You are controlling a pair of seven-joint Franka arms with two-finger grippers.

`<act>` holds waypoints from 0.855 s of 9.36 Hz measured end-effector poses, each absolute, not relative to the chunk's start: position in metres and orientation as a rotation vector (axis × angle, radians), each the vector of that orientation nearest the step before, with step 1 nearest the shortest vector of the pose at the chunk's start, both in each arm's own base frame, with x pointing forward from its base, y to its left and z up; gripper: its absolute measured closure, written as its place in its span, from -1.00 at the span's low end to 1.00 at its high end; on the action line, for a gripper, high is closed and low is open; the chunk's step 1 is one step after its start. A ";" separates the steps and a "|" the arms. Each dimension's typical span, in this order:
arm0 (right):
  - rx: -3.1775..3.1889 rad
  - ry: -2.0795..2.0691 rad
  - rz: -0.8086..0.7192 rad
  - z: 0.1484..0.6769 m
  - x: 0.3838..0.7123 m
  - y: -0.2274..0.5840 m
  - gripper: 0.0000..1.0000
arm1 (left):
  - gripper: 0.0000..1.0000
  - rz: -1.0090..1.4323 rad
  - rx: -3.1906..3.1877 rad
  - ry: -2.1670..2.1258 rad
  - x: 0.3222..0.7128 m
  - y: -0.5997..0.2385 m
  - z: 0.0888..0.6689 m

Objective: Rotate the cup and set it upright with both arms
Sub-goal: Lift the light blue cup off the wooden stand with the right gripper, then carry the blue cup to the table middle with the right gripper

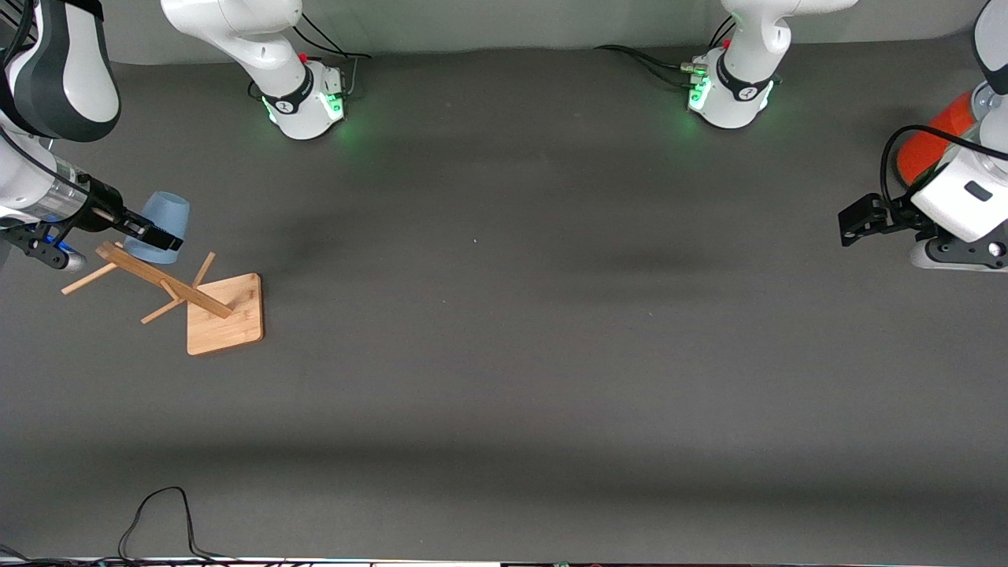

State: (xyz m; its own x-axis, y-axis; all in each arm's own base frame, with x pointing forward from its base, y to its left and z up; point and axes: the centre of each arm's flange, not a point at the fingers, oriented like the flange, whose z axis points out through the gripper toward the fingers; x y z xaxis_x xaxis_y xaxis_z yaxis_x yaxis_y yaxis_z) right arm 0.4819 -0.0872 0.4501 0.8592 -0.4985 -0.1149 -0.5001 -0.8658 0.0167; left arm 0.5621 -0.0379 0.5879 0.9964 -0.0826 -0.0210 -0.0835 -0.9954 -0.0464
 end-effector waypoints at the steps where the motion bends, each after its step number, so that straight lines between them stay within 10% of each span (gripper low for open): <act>1: -3.013 0.813 0.185 0.453 0.480 -0.088 -0.64 | -1.00 0.030 -3.094 0.128 0.562 -0.038 0.588; 8: -2.943 1.044 0.245 0.538 0.421 0.027 -0.64 | -1.00 0.044 -3.101 0.130 0.564 -0.039 0.583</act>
